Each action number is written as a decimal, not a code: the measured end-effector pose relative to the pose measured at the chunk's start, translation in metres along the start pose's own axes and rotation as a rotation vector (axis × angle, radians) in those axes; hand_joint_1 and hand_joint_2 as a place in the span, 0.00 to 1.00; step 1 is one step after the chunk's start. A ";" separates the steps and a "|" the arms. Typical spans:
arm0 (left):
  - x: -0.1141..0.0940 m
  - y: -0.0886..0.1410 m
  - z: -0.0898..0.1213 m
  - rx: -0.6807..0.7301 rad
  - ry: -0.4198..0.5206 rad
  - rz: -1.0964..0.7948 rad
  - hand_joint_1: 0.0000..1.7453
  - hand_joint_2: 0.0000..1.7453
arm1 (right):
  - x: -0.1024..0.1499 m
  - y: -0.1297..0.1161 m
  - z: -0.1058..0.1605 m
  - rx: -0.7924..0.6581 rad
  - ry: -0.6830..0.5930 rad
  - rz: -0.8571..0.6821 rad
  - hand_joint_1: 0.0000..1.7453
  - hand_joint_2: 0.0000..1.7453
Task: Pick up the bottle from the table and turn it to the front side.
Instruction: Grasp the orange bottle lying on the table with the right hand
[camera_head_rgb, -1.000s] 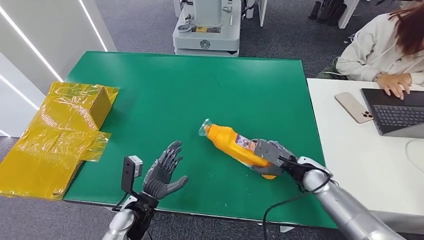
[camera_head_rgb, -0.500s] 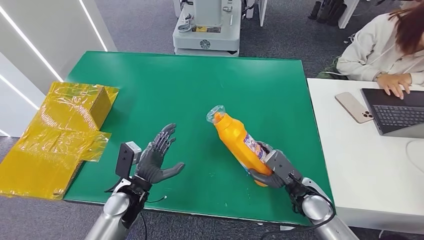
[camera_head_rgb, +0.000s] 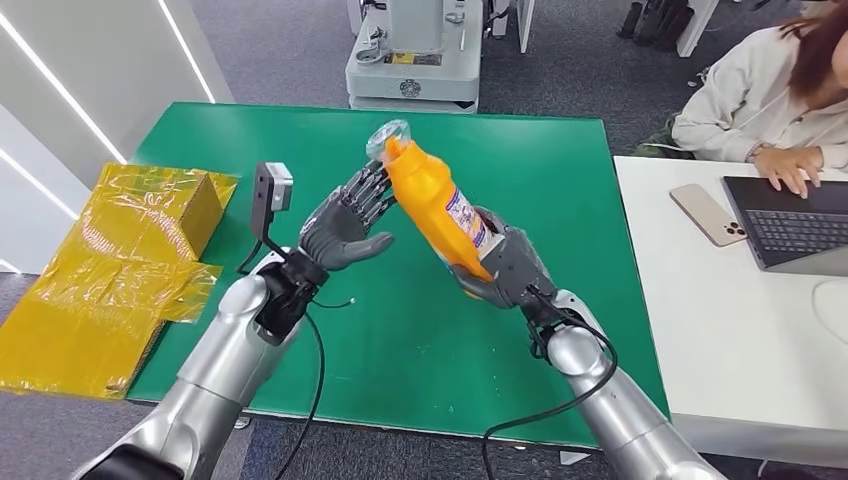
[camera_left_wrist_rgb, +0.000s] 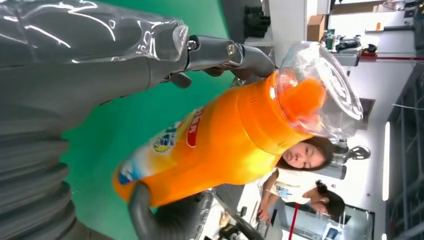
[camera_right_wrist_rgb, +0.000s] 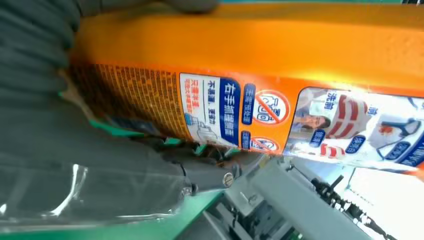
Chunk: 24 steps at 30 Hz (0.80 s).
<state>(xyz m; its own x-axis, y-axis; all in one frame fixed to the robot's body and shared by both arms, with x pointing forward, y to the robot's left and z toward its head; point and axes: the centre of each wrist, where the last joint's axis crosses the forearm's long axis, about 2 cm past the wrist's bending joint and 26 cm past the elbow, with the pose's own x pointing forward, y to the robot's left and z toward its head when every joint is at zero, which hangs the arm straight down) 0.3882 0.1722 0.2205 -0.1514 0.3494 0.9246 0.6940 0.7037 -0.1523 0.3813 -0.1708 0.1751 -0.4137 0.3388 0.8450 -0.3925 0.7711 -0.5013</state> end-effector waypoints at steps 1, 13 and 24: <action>0.003 0.002 -0.006 0.002 0.002 -0.004 0.00 1.00 | 0.003 0.000 -0.005 -0.003 -0.003 0.004 1.00 1.00; 0.004 0.028 -0.028 0.166 0.051 -0.137 0.00 1.00 | -0.001 0.011 -0.009 0.030 0.050 0.005 1.00 1.00; -0.007 0.040 -0.024 0.166 0.133 0.011 0.00 1.00 | -0.011 0.020 -0.004 0.030 0.102 0.035 1.00 1.00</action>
<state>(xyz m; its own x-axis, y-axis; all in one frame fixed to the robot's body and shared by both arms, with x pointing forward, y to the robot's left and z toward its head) 0.4333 0.1830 0.2161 -0.0426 0.2807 0.9588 0.5678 0.7964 -0.2080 0.3809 -0.1565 0.1567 -0.3423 0.4195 0.8408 -0.4045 0.7418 -0.5348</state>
